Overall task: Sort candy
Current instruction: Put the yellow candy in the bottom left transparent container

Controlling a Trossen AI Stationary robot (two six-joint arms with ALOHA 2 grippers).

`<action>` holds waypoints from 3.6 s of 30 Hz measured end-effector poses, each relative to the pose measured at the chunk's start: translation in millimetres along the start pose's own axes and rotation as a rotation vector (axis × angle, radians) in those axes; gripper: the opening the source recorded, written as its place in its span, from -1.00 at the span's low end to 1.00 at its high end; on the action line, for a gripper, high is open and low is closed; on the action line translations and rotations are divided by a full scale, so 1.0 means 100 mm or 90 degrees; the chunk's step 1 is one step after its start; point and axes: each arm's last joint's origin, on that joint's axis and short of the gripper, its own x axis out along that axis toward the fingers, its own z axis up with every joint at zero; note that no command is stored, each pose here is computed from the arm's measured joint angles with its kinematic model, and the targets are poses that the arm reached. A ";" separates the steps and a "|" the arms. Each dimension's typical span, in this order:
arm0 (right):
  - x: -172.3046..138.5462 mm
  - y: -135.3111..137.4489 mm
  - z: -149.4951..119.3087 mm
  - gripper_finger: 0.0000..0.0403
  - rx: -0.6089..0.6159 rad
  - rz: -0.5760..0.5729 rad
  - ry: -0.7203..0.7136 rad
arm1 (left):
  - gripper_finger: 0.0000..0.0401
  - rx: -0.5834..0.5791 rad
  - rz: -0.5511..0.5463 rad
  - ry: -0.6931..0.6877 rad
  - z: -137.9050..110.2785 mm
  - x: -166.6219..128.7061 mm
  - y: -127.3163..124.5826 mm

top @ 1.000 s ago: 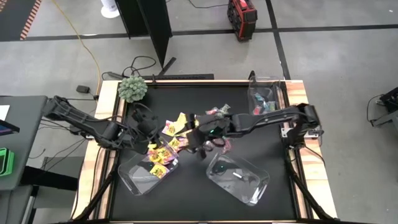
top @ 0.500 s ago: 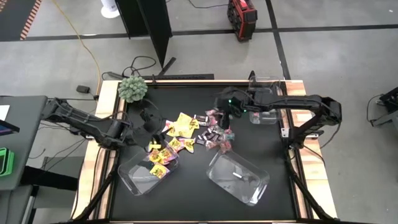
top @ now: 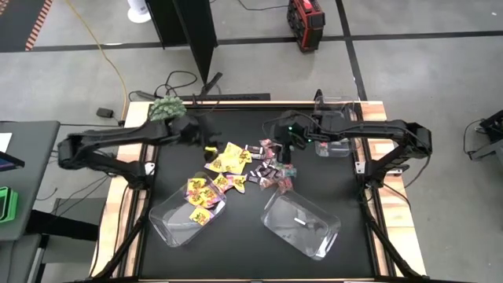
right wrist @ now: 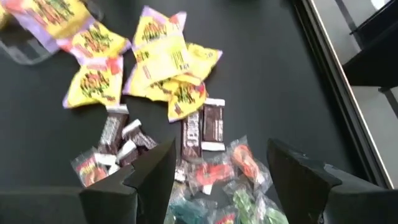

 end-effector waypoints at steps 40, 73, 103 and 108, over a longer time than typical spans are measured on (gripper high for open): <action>-0.03 0.23 -0.02 0.31 -0.098 0.038 0.023 | 0.12 0.106 -0.198 0.363 0.06 1.24 0.21; -0.02 0.22 0.03 0.31 -0.091 0.031 -0.007 | -1.00 0.133 -0.145 0.415 -0.01 1.42 0.06; -0.02 0.13 0.11 0.31 -0.081 0.008 -0.065 | -1.00 0.203 -0.157 0.295 0.19 -0.68 -0.85; -0.02 0.13 0.11 0.31 -0.081 0.008 -0.066 | -0.98 0.197 -0.166 0.349 -0.10 -0.51 -1.10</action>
